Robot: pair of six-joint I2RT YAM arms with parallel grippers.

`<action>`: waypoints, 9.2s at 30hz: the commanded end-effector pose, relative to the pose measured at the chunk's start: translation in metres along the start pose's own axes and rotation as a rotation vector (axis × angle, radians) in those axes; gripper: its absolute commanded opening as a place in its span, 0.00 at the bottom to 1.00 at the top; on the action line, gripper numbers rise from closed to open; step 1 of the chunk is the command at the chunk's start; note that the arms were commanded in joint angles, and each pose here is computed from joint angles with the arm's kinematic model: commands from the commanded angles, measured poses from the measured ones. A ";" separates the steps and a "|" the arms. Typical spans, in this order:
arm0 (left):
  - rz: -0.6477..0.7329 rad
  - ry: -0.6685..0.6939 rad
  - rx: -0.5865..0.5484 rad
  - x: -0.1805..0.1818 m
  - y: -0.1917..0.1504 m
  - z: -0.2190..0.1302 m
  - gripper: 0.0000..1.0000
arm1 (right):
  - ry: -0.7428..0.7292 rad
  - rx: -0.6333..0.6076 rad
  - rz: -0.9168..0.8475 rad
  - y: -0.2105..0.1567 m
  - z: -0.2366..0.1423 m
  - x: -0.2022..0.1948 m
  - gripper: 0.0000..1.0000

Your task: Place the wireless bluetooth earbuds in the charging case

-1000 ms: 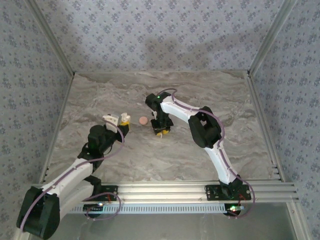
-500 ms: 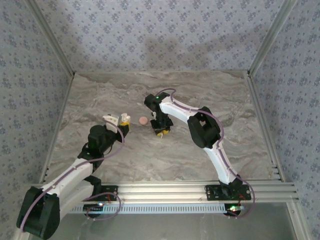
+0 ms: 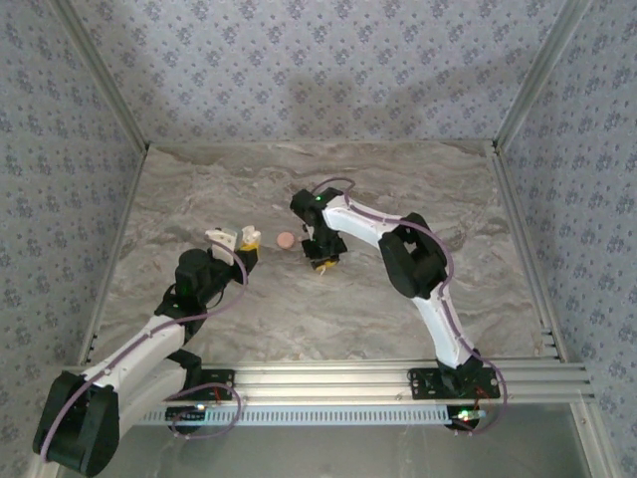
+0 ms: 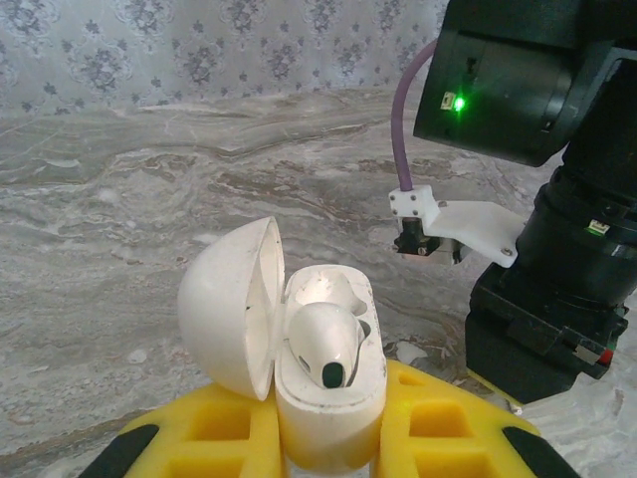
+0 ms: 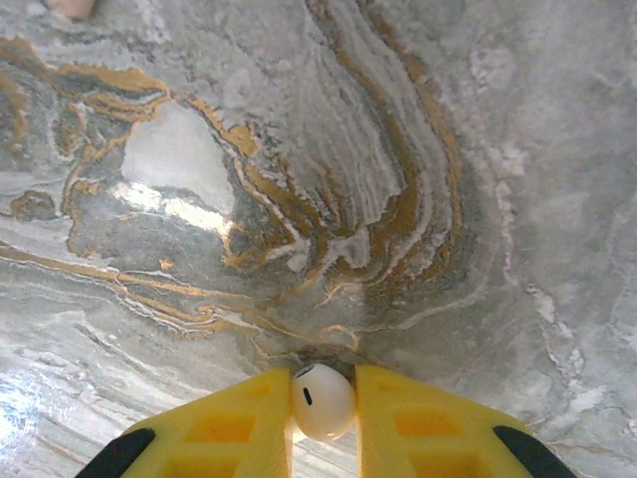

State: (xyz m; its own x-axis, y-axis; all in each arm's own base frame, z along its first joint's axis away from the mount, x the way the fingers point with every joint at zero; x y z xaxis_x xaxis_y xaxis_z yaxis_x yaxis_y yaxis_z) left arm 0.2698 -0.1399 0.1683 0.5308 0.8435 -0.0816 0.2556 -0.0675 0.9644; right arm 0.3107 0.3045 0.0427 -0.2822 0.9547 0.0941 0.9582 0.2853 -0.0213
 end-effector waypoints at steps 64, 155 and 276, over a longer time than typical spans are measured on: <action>0.226 -0.690 -0.094 -0.136 0.045 0.038 0.13 | 0.117 -1.018 -0.606 -0.056 -0.189 0.028 0.19; 0.322 -0.597 -0.101 -0.131 0.043 0.026 0.13 | 0.631 -0.778 -0.306 -0.063 -0.194 -0.002 0.62; 0.282 -0.455 0.177 -0.114 0.043 0.067 0.80 | 0.503 -0.586 -0.915 -0.086 -0.151 -0.077 0.24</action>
State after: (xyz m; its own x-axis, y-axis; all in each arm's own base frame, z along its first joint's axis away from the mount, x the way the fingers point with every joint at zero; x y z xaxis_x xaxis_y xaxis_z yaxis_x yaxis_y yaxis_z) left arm 0.2560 -0.2777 0.2097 0.9233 0.3752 0.0823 0.0509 -0.3319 0.9419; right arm 0.2539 0.2149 0.2051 -0.9850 0.1324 0.1105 0.1676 0.5846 0.7938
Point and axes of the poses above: each hand's point on the last joint's axis, 136 mm out from that joint toward the fingers, its own z axis out along the fingers, its own x axis along the line the jaws close on, y = z × x, the point moved 2 cm from there along -z, back along the fingers, and after that the axes turned 5 degrees about z, right-handed, at the moved point
